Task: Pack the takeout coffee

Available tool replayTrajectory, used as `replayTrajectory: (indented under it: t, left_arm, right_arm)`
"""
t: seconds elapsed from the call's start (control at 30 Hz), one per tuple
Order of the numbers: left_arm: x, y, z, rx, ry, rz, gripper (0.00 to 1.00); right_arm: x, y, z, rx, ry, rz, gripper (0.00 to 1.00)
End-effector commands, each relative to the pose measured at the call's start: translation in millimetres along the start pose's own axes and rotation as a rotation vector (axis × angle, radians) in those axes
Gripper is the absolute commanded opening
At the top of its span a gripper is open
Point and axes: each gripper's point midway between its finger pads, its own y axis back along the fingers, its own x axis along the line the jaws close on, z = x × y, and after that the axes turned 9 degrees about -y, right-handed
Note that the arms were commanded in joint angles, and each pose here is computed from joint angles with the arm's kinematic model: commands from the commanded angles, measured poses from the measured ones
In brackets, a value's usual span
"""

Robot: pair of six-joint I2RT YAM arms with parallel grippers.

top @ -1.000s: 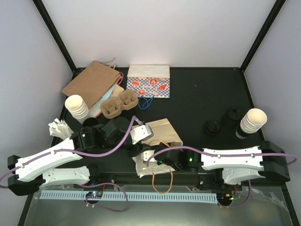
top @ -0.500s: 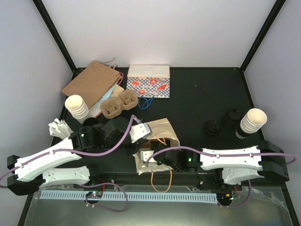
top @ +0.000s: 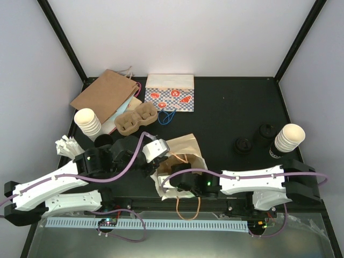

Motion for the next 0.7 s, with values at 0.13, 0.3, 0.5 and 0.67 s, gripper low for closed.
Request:
replayTrajectory:
  t: [0.13, 0.3, 0.5, 0.67]
  left_arm:
    - [-3, 5, 15, -0.1, 0.016, -0.017, 0.02]
    - [-19, 0, 8, -0.121, -0.018, -0.1, 0.01]
    - [-36, -7, -4, -0.079, -0.033, -0.196, 0.02]
    - [-42, -6, -6, -0.063, -0.034, -0.23, 0.02]
  right_arm:
    - [11, -12, 5, -0.016, -0.057, 0.014, 0.2]
    - [26, -17, 1, 0.006, -0.053, 0.061, 0.19]
    - [51, -12, -2, 0.0, -0.067, 0.105, 0.19]
    - [45, -10, -8, 0.017, -0.095, 0.066, 0.19]
